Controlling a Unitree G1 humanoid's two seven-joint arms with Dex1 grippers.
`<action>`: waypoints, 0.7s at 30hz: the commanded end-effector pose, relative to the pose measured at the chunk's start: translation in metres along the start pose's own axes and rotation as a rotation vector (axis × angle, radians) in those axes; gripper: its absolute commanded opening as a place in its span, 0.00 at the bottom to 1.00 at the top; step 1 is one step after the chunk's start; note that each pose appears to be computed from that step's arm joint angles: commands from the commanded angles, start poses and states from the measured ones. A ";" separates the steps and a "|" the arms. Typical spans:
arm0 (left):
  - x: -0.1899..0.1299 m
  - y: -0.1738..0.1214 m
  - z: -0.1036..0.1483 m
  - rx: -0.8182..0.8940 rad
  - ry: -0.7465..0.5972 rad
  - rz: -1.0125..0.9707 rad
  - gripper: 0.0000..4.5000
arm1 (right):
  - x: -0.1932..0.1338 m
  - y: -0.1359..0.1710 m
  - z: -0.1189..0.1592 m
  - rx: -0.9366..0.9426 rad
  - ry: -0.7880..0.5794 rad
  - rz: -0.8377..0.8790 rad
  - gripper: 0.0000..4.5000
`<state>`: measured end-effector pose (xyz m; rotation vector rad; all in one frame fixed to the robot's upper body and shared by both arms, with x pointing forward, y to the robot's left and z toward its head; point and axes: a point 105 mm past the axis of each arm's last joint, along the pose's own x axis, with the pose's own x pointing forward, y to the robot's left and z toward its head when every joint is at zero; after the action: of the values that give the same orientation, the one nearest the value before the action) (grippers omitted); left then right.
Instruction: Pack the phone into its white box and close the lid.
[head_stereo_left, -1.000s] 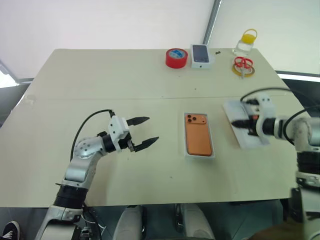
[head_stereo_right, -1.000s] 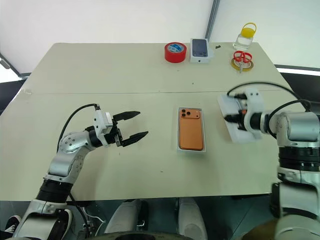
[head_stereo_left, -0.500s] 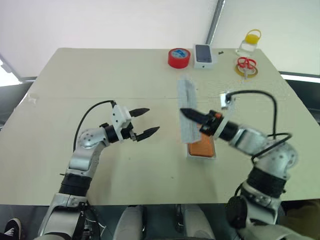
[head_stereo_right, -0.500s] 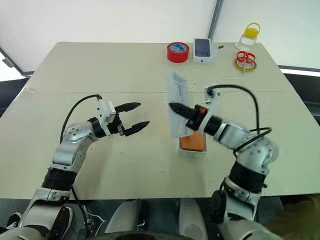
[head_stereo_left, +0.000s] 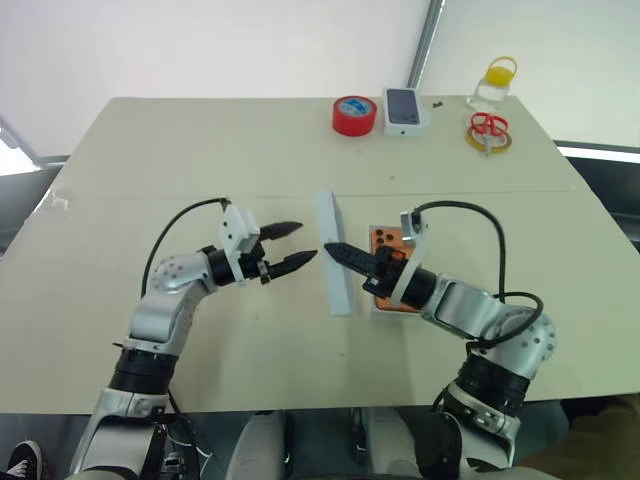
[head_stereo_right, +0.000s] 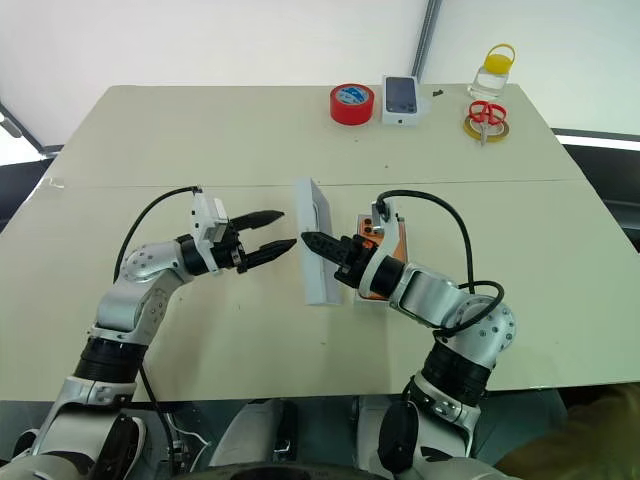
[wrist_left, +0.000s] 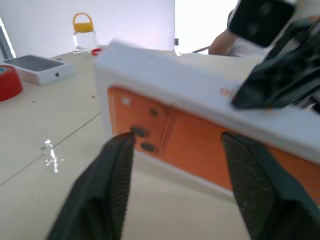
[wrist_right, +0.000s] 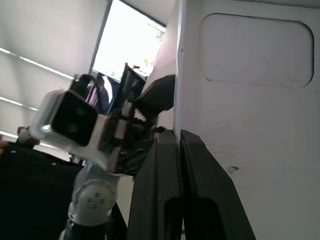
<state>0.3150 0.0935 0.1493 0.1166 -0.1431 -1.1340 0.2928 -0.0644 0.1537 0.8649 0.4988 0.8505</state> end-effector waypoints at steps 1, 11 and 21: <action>0.011 -0.014 0.004 0.009 -0.032 -0.016 0.19 | 0.000 -0.005 0.004 0.027 0.008 -0.009 0.00; 0.052 -0.020 -0.013 0.003 -0.040 0.009 0.01 | -0.013 -0.029 0.027 0.010 -0.029 -0.116 0.00; 0.095 -0.037 -0.017 -0.017 -0.072 -0.094 0.00 | -0.063 -0.045 0.059 -0.127 -0.118 -0.229 0.66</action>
<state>0.3289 0.0044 0.1256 0.0452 -0.1547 -1.1885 0.3156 -0.1468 0.1455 0.7528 0.4752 0.6352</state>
